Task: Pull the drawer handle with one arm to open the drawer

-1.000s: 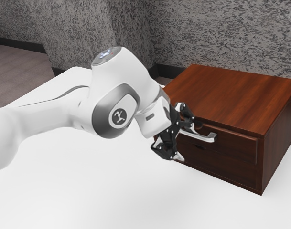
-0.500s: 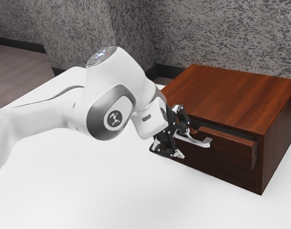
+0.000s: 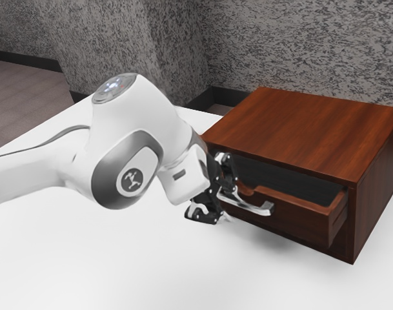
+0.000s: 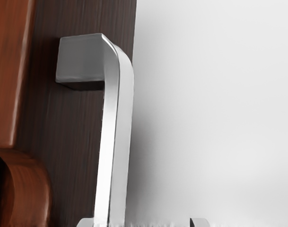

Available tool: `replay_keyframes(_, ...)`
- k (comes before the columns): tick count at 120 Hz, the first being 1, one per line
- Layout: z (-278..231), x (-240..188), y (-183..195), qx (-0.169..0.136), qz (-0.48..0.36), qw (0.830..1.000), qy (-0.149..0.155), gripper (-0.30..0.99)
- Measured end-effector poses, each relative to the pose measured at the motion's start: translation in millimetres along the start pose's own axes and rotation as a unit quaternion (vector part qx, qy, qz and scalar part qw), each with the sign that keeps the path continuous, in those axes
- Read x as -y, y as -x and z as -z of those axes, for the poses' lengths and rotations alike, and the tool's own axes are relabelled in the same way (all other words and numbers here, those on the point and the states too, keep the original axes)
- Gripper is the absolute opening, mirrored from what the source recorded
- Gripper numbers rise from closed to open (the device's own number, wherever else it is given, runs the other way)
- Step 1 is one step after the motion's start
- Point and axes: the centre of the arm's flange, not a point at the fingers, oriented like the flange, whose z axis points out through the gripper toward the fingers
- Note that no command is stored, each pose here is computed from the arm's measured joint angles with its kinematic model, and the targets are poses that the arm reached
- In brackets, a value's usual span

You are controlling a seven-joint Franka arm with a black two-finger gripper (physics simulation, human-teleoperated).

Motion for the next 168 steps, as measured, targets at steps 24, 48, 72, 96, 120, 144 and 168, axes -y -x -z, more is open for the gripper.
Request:
replay_keyframes(24, 6, -11, 0, 0.006, 0.004, 1.0, -0.003, 0.18)
replay_keyframes(48, 12, -24, -1, 0.014, 0.007, 1.0, -0.006, 0.16)
replay_keyframes(72, 16, -33, -3, 0.018, 0.012, 1.0, -0.008, 0.14)
replay_keyframes(96, 16, -35, -6, 0.015, 0.016, 1.0, -0.008, 0.13)
replay_keyframes(120, 16, -39, -6, 0.017, 0.019, 1.0, -0.007, 0.11)
replay_keyframes(144, 20, -52, -8, 0.02, 0.021, 1.0, -0.009, 0.11)
replay_keyframes(168, 23, -63, -9, 0.023, 0.024, 0.999, -0.01, 0.09)
